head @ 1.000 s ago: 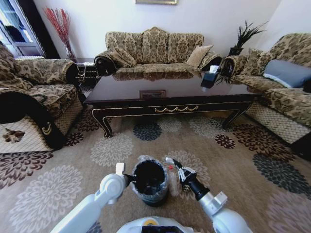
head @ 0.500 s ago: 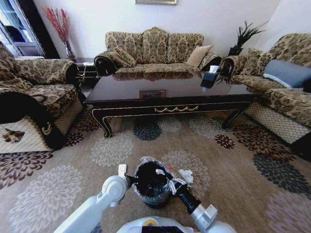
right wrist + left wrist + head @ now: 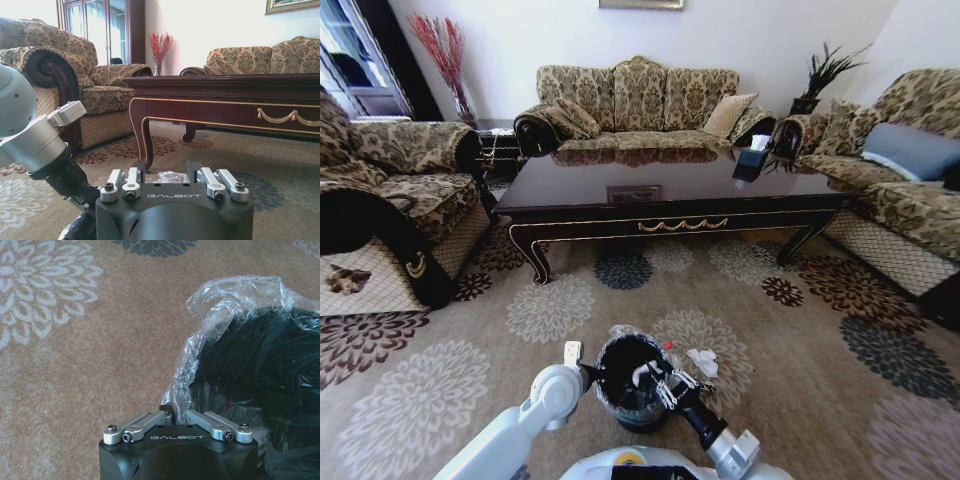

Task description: Move to the front of the table and pick up the trash from the floor, then place it into the trash bin.

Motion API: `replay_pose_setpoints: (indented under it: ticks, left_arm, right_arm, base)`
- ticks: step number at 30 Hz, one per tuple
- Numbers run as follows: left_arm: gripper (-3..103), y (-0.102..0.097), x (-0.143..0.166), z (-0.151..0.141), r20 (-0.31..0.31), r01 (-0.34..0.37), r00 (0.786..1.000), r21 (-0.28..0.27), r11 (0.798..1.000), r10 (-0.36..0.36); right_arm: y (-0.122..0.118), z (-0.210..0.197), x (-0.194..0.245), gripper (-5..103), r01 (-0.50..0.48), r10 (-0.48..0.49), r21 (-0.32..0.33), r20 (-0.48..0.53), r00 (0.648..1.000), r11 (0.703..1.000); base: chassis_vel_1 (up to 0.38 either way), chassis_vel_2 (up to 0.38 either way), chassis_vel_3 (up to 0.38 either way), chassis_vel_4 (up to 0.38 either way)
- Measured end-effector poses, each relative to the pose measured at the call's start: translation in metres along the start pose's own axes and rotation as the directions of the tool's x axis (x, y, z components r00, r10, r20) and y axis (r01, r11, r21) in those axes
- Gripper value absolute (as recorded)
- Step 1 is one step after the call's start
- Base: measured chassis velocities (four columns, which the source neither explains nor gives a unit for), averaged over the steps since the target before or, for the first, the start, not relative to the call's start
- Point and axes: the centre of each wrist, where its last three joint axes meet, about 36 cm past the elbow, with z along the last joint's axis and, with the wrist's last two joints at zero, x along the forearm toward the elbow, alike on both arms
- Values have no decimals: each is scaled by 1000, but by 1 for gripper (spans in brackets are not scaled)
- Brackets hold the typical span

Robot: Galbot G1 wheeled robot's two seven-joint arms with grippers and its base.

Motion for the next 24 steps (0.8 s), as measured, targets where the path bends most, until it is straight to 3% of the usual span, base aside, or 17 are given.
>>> replay_pose_setpoints:
  ticks: [5,6,8,12,14,17,24]
  left_arm:
    - [0,2,1,-1,3,6,1000,-1,1000,-6]
    - [0,4,1,-2,6,10,1000,-1,1000,-10]
    - [0,4,2,-2,6,11,1000,0,1000,-11]
    - [0,9,3,-6,18,17,1000,17,1000,-17]
    - [0,11,4,-8,21,18,1000,20,1000,-18]
    - [0,15,4,-10,25,26,999,21,999,-26]
    - [0,30,5,-11,25,51,998,32,998,-51]
  right_arm:
    - [0,0,-1,57,0,0,-1,1,1000,1000]
    - [0,0,-1,68,0,0,-2,2,1000,1000]
    - [0,0,-1,68,0,0,-3,2,1000,1000]
    - [1,1,-2,90,-3,3,-10,3,1000,1000]
    - [1,1,-2,90,-4,4,-12,3,1000,1000]
    - [-1,0,-4,100,-11,11,-15,9,1000,1000]
    - [-19,5,-5,100,-63,63,-34,7,998,997]
  base:
    - [0,0,0,0]
    - [0,0,0,0]
    - [0,0,0,0]
    - [0,0,0,0]
    - [0,0,0,0]
    - [0,0,0,0]
    - [0,0,0,0]
